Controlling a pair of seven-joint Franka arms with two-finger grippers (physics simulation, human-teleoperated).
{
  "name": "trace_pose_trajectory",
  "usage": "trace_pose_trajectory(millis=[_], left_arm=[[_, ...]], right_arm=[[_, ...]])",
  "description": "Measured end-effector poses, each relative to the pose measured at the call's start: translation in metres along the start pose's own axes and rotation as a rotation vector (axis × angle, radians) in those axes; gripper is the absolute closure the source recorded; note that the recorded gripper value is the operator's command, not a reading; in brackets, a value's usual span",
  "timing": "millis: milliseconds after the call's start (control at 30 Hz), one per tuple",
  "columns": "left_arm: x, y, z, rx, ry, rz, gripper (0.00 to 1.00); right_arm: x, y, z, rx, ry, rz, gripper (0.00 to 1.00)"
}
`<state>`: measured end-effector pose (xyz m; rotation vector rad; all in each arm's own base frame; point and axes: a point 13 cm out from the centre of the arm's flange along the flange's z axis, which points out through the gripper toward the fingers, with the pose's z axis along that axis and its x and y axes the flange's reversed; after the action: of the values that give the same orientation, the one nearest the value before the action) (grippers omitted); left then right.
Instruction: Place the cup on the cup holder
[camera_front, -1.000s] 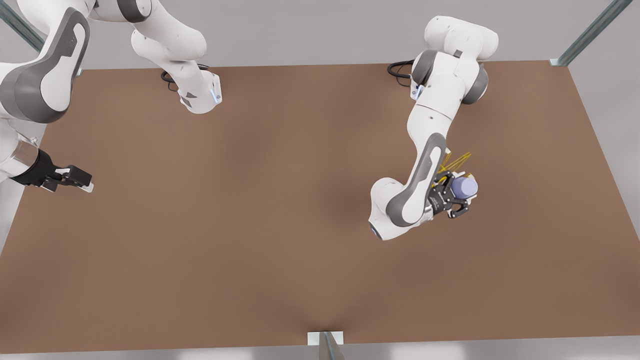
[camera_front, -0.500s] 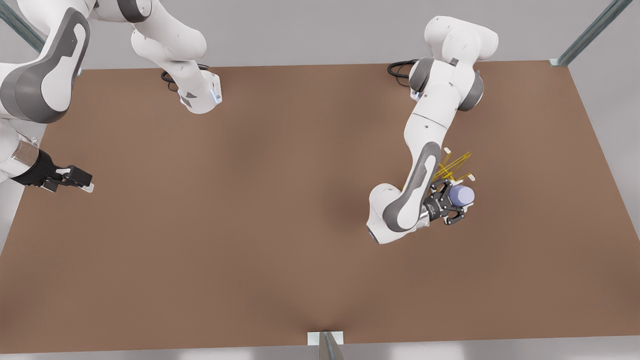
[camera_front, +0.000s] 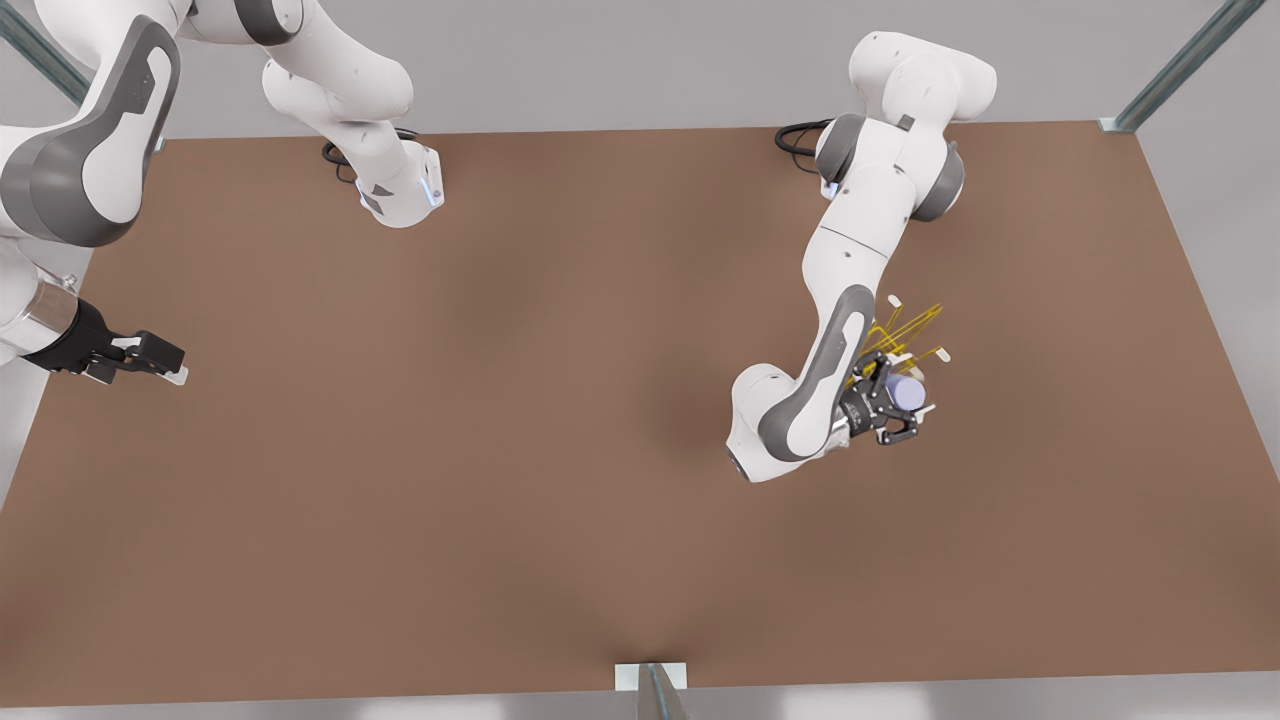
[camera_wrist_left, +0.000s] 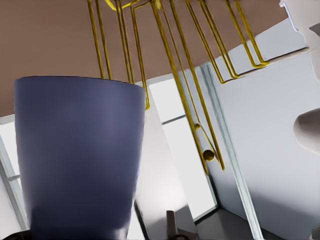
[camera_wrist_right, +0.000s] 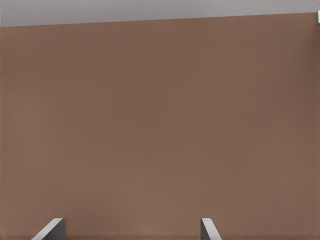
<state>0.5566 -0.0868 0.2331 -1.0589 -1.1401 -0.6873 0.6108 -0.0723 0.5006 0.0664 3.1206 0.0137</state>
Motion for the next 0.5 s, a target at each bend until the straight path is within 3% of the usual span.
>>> trace_pose_trajectory(millis=[133,233,300,400,500], left_arm=[[0.005,-0.003,0.001,0.007,-0.003,-0.018,0.0],[0.058,-0.008,-0.012,-0.042,-0.13,-0.111,0.0],[0.073,0.003,-0.023,-0.082,-0.347,-0.169,0.0],[0.08,0.016,-0.038,-0.026,-0.816,-0.223,0.0],[0.141,-0.007,-0.058,0.034,-1.169,-0.356,0.0]], right_arm=[[0.0,0.0,0.0,0.0,0.0,0.0,0.0],[0.0,0.0,0.0,0.0,0.0,0.0,0.0],[0.0,0.0,0.0,0.0,0.0,0.0,0.0],[0.0,0.0,0.0,0.0,0.0,0.0,0.0],[0.0,0.0,0.0,0.0,0.0,0.0,0.0]])
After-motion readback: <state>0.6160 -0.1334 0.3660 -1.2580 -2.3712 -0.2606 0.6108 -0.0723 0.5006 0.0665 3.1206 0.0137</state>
